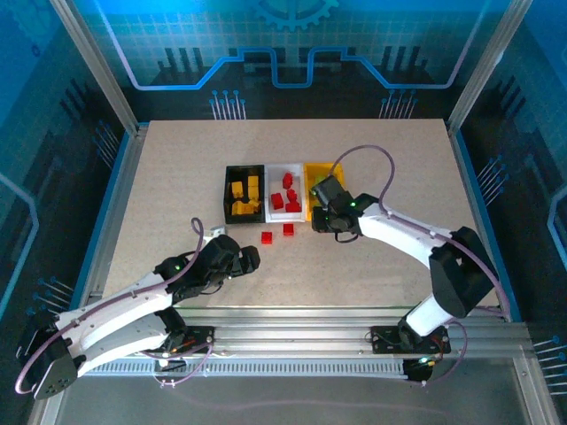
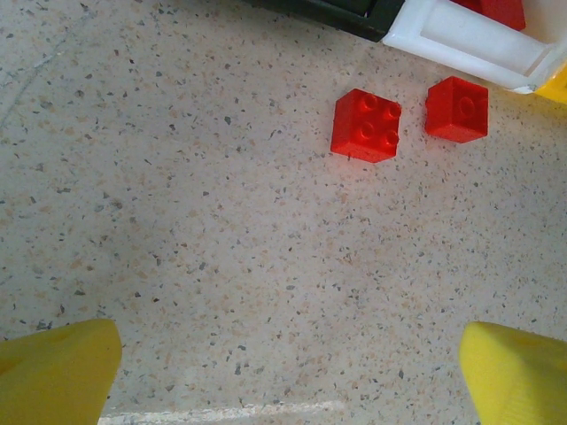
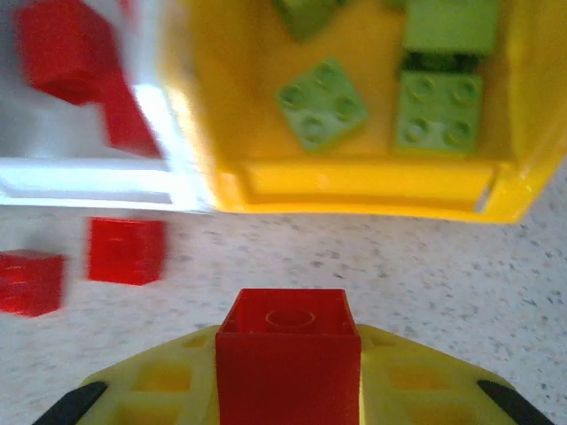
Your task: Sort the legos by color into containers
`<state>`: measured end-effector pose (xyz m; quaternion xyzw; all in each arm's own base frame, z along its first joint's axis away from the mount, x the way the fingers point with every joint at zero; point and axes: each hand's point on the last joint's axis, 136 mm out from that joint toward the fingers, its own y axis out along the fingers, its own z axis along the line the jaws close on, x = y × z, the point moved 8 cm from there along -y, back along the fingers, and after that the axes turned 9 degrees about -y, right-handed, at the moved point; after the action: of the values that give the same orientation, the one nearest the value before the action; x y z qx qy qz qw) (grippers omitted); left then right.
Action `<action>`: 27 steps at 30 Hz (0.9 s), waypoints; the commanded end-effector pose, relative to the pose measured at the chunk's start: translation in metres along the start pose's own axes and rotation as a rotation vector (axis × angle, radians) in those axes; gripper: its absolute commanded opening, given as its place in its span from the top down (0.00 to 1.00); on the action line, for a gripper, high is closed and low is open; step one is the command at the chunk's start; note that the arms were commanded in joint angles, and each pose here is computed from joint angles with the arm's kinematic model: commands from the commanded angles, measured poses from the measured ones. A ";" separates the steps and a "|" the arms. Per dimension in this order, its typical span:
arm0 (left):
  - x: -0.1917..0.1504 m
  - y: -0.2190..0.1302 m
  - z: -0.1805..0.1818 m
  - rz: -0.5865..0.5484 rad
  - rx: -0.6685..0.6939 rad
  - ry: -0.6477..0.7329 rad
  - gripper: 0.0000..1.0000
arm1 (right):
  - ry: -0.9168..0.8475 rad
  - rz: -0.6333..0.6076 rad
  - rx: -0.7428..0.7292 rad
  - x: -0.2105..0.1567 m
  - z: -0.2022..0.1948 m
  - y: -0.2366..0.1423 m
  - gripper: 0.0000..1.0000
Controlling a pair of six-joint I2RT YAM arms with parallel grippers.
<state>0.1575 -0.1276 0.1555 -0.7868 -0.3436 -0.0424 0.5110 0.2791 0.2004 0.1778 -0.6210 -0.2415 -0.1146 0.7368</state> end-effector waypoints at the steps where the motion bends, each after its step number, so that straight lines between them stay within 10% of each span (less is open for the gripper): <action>1: -0.004 0.005 0.004 0.012 0.013 -0.010 0.01 | -0.088 -0.064 0.090 0.022 0.026 -0.025 0.72; 20: -0.004 0.003 0.007 0.023 0.036 -0.005 0.01 | -0.179 -0.019 -0.062 0.118 0.072 0.067 0.65; 27: -0.003 0.001 0.006 0.020 0.040 0.002 0.01 | -0.131 -0.041 -0.039 0.128 0.070 0.060 0.34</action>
<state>0.1570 -0.1271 0.1517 -0.7828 -0.3388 -0.0386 0.5206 0.3991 0.3024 0.1827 -0.6376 -0.3026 -0.0777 0.7042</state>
